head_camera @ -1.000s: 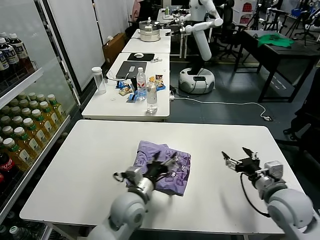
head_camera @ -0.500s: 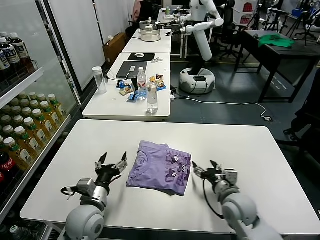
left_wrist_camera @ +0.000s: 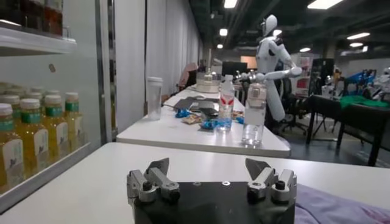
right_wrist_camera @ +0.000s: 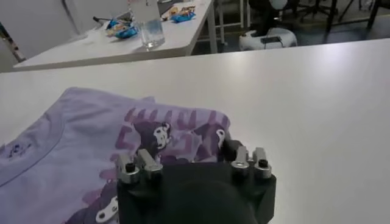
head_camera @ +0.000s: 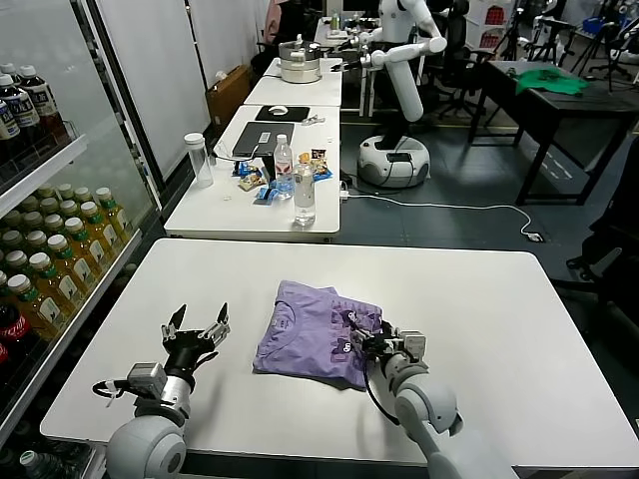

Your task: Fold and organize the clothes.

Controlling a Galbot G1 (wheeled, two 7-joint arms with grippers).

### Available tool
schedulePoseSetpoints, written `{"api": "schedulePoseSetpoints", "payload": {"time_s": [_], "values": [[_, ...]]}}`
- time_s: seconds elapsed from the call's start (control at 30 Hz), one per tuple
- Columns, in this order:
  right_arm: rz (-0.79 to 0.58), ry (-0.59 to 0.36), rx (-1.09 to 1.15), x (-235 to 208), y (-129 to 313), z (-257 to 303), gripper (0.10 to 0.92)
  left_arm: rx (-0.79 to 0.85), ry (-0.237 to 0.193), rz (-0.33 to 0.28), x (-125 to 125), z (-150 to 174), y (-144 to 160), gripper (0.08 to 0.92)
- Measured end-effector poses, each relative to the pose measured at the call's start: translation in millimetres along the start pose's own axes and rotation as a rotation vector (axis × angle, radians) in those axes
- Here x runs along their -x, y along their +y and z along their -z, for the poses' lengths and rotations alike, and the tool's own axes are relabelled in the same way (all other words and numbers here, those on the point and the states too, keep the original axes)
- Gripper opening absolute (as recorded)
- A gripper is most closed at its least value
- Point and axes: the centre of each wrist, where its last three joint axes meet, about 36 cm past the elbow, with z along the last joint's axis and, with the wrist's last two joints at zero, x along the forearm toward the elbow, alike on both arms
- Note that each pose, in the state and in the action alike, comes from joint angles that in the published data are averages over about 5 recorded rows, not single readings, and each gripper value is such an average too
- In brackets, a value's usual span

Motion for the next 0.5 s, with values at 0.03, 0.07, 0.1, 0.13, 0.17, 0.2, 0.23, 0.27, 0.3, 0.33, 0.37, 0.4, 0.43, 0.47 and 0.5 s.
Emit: {"api": "schedulePoseSetpoints", "payload": {"time_s": [0.03,0.07,0.1,0.13,0.17,0.2,0.23,0.27,0.3,0.33,0.37,0.4,0.43,0.47,0.5], "values": [[-0.001,-0.001,0.000,2,0,1,0.630,0.002,0.000,0.002,0,0,1,0.823],[-0.002,-0.002,-0.001,4,0,2,0.595,0.004,-0.001,0.004,-1,0,2,0.823],[-0.004,-0.002,-0.002,6,0,3,0.569,0.005,-0.001,0.005,-1,0,3,0.823],[-0.006,-0.003,-0.004,8,-1,5,0.543,0.007,-0.002,0.006,-2,-1,4,0.823],[-0.008,-0.004,-0.007,10,-1,6,0.509,0.008,-0.002,0.007,-2,-1,4,0.823],[-0.010,-0.004,-0.010,11,-2,7,0.483,0.008,-0.002,0.007,-2,-1,4,0.823],[-0.012,-0.005,-0.014,13,-4,9,0.457,0.009,-0.002,0.007,-2,-1,5,0.823],[-0.014,-0.006,-0.019,15,-5,11,0.422,0.009,-0.002,0.007,-2,-2,5,0.823],[-0.017,-0.007,-0.024,16,-7,13,0.396,0.010,-0.002,0.007,-2,-2,5,0.823],[-0.020,-0.009,-0.029,18,-9,15,0.370,0.010,-0.002,0.006,-3,-2,4,0.823],[-0.023,-0.011,-0.036,20,-12,18,0.336,0.010,-0.002,0.005,-3,-2,4,0.823],[-0.027,-0.012,-0.042,21,-15,20,0.310,0.009,-0.001,0.005,-3,-3,4,0.823],[-0.030,-0.014,-0.049,23,-19,23,0.284,0.009,-0.001,0.004,-3,-3,3,0.823],[-0.033,-0.015,-0.056,25,-22,26,0.249,0.009,0.000,0.004,-3,-4,3,0.823],[-0.037,-0.016,-0.063,27,-26,29,0.223,0.008,0.001,0.003,-2,-4,3,0.823]]}}
